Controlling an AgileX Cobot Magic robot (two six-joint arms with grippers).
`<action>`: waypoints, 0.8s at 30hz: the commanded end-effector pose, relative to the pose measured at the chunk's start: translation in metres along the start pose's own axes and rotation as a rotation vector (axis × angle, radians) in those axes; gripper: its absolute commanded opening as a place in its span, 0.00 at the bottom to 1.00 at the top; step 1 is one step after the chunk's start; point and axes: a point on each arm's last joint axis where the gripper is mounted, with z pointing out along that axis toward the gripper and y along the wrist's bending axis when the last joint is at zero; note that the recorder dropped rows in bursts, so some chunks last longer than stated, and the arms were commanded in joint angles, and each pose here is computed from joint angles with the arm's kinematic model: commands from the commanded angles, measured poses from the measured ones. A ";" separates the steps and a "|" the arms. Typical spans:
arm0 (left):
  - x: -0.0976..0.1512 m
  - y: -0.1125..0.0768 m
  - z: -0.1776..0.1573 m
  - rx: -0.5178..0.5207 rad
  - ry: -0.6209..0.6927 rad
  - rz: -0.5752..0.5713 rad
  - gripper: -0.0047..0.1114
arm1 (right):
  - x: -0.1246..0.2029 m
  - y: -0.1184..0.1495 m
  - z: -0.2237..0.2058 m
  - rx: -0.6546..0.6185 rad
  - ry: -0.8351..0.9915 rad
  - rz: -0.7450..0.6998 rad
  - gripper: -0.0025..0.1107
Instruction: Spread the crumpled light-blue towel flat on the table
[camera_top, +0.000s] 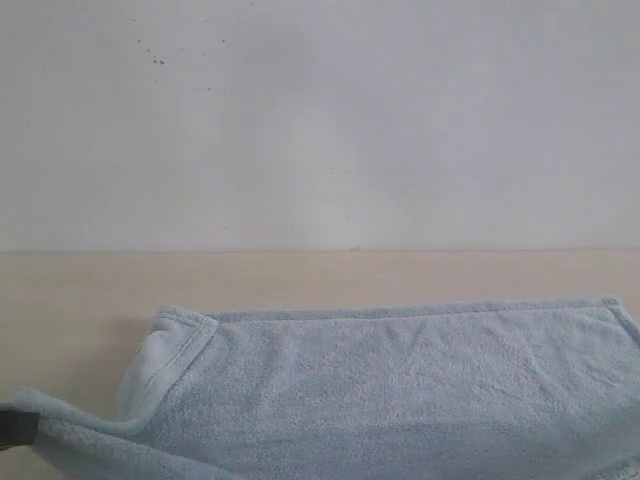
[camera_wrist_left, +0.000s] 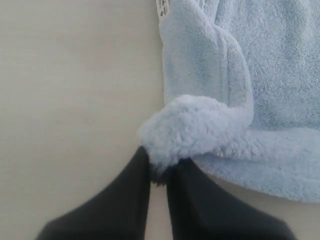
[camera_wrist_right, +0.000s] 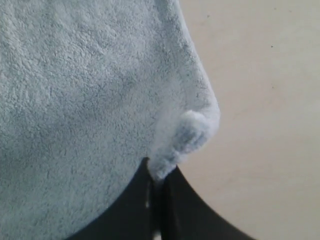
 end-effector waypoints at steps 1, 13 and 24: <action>0.005 0.000 -0.002 0.006 0.038 -0.009 0.34 | 0.006 -0.004 0.000 0.019 0.049 0.007 0.02; -0.007 0.002 -0.002 -0.008 -0.096 -0.136 0.60 | 0.007 -0.001 -0.002 0.014 0.070 -0.014 0.53; -0.024 -0.014 -0.001 0.035 -0.301 -0.227 0.40 | -0.047 0.010 -0.031 -0.131 -0.111 0.059 0.49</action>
